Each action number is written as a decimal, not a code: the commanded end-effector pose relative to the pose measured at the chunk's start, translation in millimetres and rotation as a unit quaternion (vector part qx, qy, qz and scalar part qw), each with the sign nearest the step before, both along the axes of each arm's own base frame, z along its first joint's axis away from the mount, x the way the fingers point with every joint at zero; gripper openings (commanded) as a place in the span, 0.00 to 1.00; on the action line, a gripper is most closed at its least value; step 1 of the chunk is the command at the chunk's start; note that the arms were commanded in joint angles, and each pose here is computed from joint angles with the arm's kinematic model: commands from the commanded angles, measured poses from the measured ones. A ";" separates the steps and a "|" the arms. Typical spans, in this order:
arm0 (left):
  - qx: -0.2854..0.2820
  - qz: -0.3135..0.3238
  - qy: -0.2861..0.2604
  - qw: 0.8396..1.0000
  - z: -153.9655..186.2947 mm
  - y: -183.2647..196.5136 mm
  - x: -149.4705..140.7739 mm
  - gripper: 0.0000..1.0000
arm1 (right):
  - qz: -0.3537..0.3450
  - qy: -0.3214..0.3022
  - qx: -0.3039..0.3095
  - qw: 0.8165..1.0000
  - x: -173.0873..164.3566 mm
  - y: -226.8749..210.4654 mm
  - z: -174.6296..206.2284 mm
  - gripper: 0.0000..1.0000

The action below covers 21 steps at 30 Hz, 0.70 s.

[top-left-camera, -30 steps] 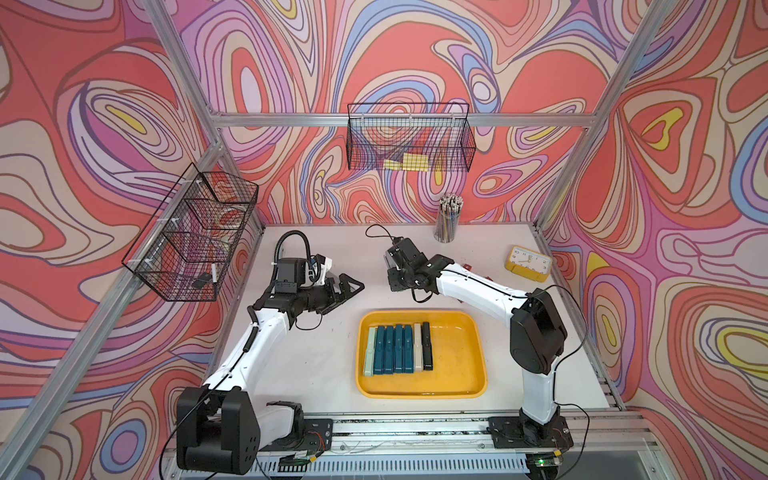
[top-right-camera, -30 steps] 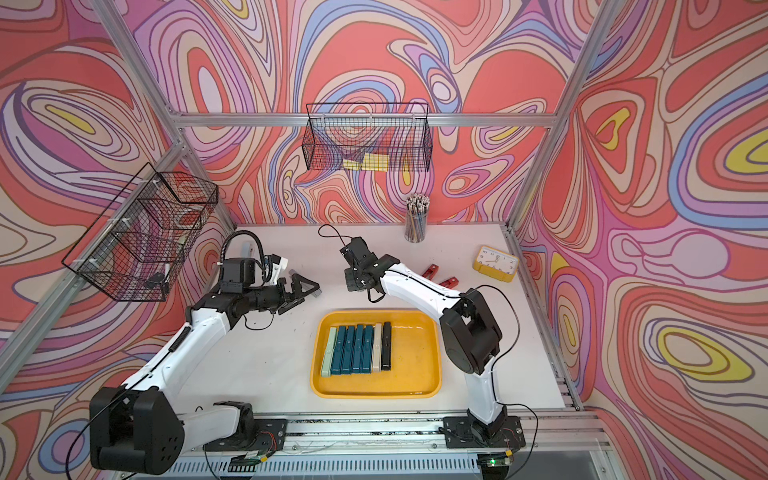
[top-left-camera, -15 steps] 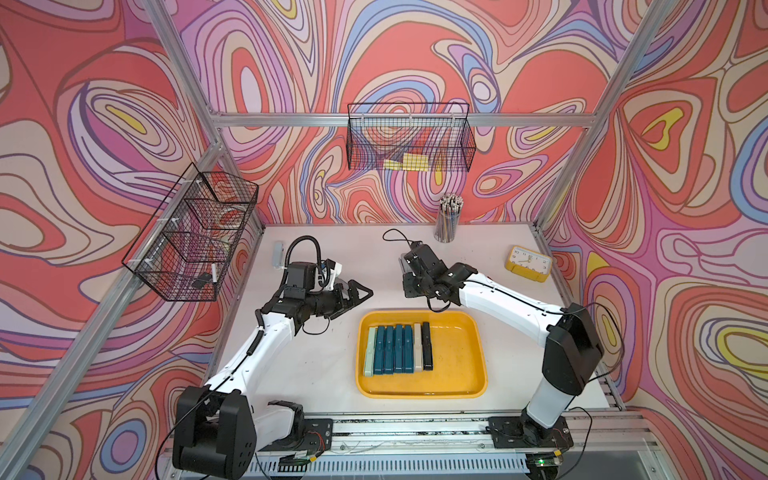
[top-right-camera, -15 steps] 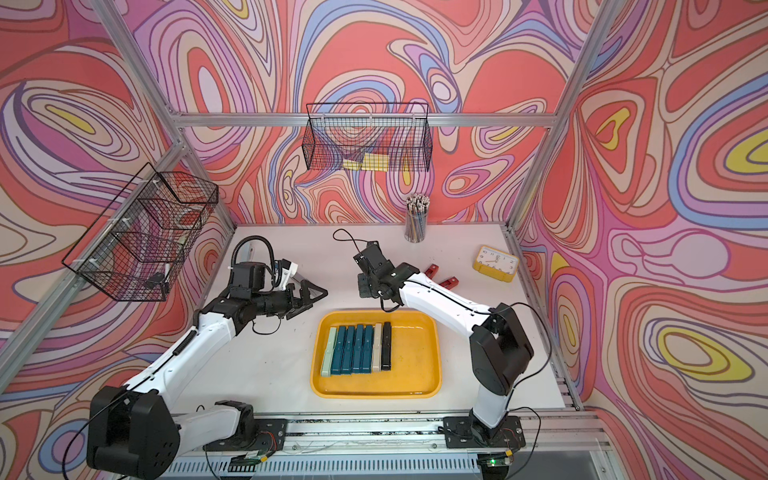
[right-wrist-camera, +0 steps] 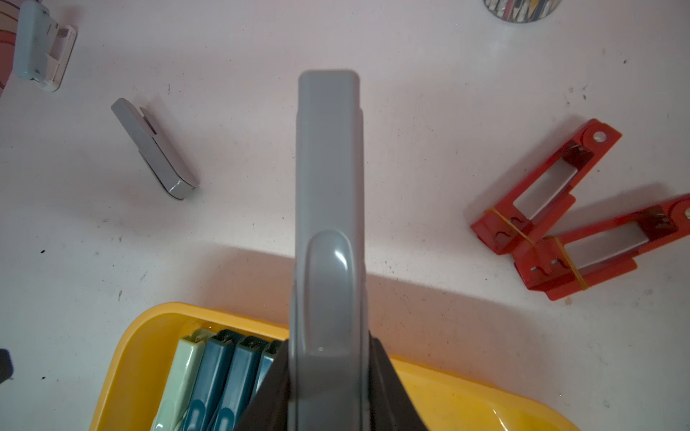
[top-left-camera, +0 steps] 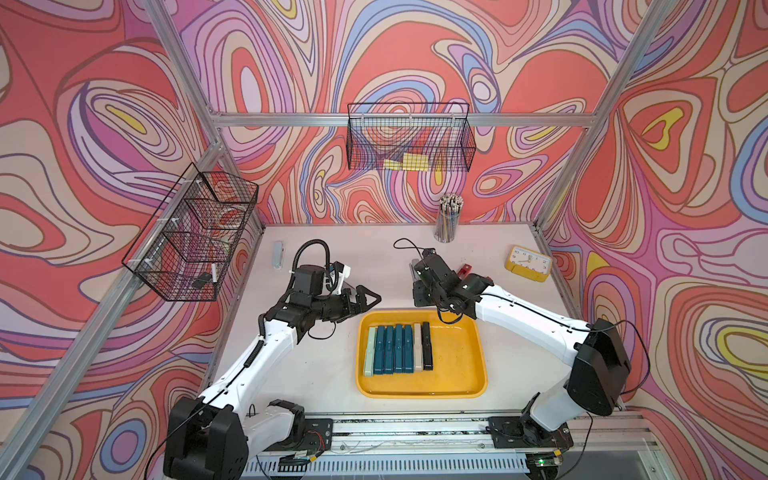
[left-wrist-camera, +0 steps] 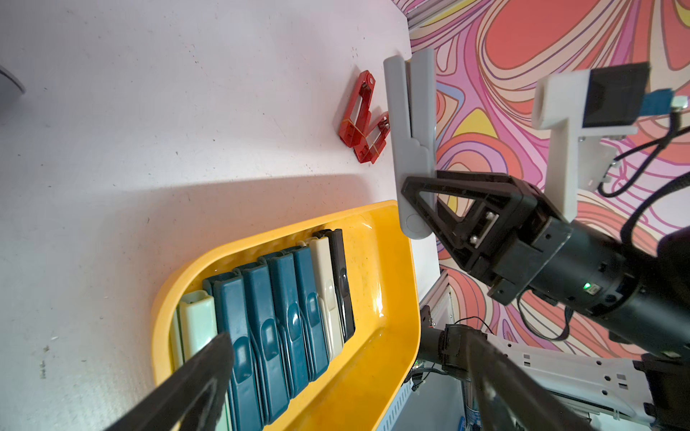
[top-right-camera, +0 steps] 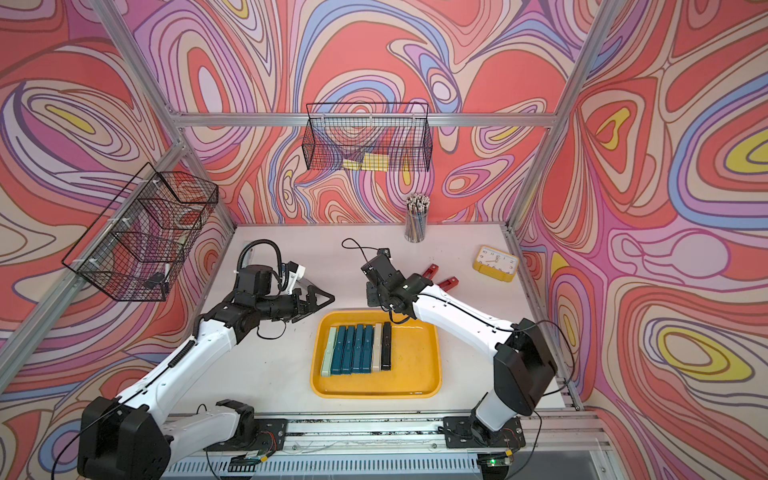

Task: Put the pruning pliers into the storage box
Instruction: Pick up the pruning pliers from the center of the board, then place the pruning pliers in the storage box.

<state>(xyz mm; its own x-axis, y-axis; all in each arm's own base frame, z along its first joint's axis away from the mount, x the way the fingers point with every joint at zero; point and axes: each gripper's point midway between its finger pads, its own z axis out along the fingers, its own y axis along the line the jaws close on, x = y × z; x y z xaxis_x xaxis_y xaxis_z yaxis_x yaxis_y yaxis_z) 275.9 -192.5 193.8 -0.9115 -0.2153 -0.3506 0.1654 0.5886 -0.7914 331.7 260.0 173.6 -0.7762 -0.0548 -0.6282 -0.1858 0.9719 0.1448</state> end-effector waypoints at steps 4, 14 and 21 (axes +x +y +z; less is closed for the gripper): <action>0.006 -0.002 -0.013 1.000 2.3 -8.5 -8.4 0.99 | -0.027 -0.013 0.002 1.000 -19.0 -14.5 8.4 0.15; 0.010 -0.017 -0.017 1.000 -1.7 -18.4 -21.5 0.99 | -0.050 -0.013 -0.001 0.999 -46.2 -31.4 7.0 0.15; 0.006 -0.035 -0.016 0.999 -4.5 -22.6 -24.9 0.99 | -0.065 -0.017 -0.013 0.998 -65.9 -30.7 -0.2 0.14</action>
<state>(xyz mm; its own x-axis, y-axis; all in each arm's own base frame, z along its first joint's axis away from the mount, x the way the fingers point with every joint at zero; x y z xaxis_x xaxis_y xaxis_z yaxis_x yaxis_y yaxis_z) 252.5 -211.2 186.8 -0.9158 -0.1632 -0.3671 0.2033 0.5999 -0.7738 272.3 239.1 172.8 -0.7717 -0.0104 -0.6359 -0.1154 0.9855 0.1240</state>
